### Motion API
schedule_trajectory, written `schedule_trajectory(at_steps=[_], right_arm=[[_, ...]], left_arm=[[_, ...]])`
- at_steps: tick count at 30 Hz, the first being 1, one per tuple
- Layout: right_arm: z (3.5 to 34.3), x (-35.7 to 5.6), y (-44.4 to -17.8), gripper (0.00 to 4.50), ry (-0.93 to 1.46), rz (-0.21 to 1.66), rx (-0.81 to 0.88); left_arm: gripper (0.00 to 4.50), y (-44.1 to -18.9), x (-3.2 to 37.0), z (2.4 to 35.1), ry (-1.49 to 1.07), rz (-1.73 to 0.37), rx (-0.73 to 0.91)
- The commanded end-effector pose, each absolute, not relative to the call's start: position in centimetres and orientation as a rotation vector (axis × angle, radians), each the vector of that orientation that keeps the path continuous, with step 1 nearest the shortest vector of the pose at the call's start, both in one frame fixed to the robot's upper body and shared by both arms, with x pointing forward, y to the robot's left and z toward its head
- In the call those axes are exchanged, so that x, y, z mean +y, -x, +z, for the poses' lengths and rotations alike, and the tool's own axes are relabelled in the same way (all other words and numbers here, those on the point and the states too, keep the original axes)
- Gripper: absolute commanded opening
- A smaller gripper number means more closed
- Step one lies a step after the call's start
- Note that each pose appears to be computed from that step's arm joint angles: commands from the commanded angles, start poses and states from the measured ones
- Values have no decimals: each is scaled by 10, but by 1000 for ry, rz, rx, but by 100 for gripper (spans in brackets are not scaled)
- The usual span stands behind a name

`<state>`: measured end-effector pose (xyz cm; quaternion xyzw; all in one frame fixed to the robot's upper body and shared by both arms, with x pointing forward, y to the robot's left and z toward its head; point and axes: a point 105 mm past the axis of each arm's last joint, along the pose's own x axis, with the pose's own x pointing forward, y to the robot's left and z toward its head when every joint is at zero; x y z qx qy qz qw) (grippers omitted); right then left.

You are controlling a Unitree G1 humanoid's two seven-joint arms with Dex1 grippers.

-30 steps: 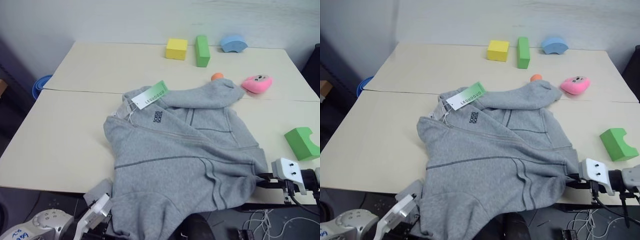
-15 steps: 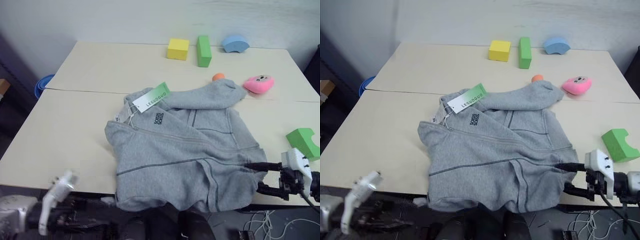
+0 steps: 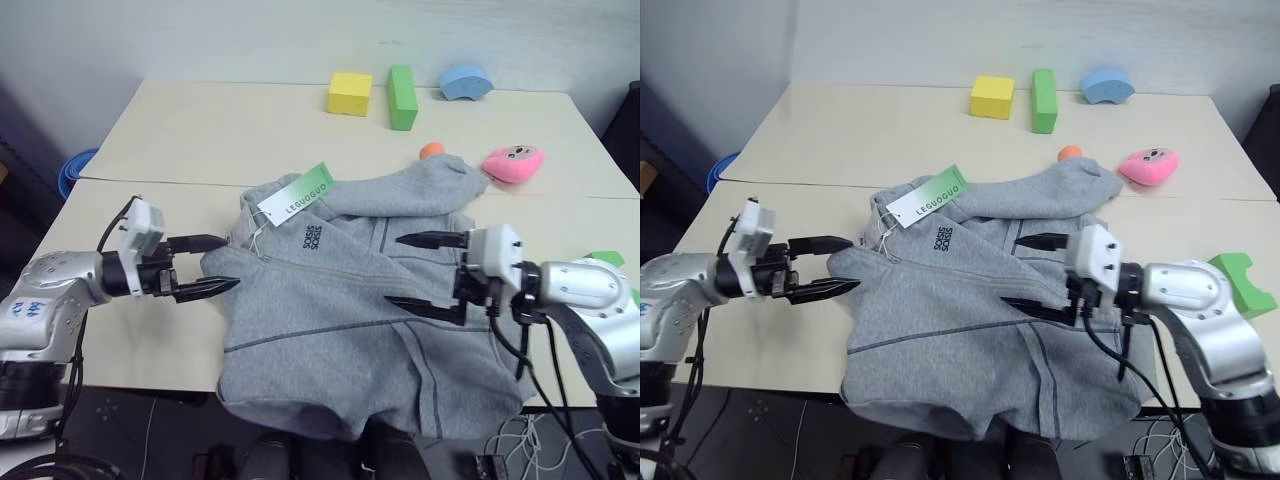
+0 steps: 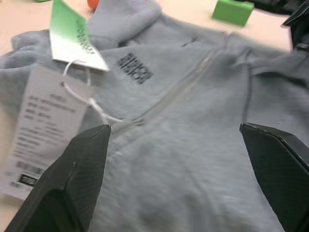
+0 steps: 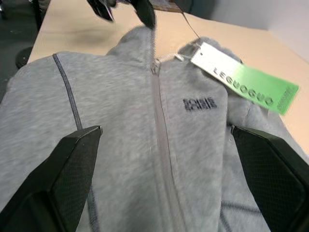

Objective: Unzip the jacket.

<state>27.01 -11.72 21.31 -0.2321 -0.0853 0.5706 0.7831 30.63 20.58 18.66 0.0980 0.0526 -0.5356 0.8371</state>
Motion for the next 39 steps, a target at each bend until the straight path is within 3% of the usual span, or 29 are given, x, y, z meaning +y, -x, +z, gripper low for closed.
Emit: schedule_trajectory(at_steps=[1,3,7,16,21,34,39], right_arm=[[222,-96,-274,448,548,1245,-271],[213,-86,-287,448,632,1225,-268],[217,-74,-301,448,548,1158,-313],[196,-104,-281,448,412,1147,-271],[177,-130,-276,448,386,1064,-220],[170,-139,-271,448,389,1014,-214],[169,-138,-270,450,382,1003,-212]], left_arm=[[450,-316,207,187,-258,-1104,66],[450,-322,208,182,-278,-1064,55],[450,-336,209,187,-111,-954,38],[450,-334,187,193,206,-1032,170],[450,-343,173,199,258,-1062,144],[450,-359,148,179,268,-1081,232],[335,-362,136,188,323,-1116,181]])
